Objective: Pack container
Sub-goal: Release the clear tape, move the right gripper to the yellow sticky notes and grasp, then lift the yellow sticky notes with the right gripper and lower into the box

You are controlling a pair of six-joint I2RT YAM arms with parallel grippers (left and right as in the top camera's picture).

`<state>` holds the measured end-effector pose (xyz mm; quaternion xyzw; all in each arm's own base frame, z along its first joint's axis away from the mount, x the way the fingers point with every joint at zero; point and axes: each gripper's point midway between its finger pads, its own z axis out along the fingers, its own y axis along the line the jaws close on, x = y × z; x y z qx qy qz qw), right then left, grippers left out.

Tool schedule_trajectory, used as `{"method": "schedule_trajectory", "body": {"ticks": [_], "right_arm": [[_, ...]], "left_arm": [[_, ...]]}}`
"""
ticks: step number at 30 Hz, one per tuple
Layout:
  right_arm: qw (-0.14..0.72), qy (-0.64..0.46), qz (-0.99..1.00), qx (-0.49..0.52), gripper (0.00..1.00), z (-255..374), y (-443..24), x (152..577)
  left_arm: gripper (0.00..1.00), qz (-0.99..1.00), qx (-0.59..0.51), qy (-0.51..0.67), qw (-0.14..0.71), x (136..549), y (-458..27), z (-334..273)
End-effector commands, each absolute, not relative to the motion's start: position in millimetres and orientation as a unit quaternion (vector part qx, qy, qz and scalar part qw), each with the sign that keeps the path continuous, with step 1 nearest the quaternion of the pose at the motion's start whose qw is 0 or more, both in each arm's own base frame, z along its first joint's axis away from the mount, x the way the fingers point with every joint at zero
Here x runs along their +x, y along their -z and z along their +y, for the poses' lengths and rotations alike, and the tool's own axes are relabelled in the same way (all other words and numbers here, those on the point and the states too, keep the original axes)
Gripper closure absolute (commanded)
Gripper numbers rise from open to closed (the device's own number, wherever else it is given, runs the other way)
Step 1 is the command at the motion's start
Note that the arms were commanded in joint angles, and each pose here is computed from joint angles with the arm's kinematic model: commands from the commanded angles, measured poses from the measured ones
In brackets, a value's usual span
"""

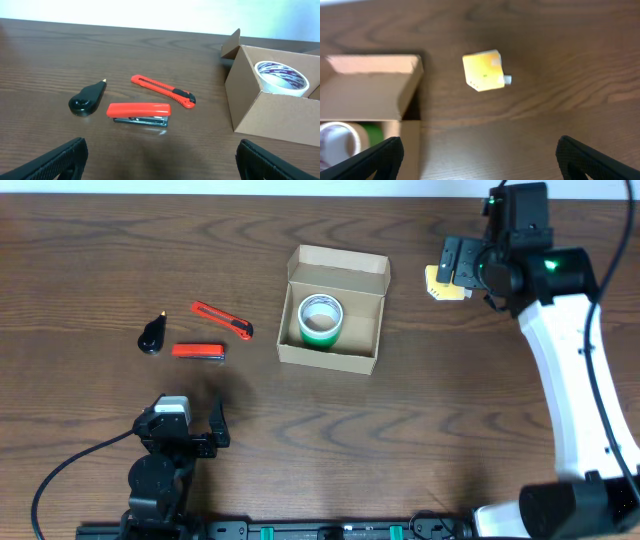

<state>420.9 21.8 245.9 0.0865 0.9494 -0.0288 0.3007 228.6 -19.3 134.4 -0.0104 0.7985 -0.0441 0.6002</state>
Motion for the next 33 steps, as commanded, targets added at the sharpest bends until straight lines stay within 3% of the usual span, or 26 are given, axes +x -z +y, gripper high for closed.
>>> {"method": "schedule_trajectory", "body": {"ticks": [1,8,19,33], "right_arm": [[0.267,0.045,0.959,0.08,0.01,14,-219,427],[0.235,0.048,0.967,0.083,0.01,11,-171,452],[0.274,0.061,0.956,0.089,0.01,-9,-107,521],[0.232,0.025,0.968,0.093,0.01,-24,-16,538]], "left_arm": [[0.04,0.805,-0.005,0.033,0.592,229,-123,-17],[0.04,0.805,-0.005,0.033,0.592,229,-123,-17],[0.05,0.805,-0.005,0.033,0.592,229,-123,-17],[0.05,0.805,-0.005,0.033,0.592,229,-123,-17]]}}
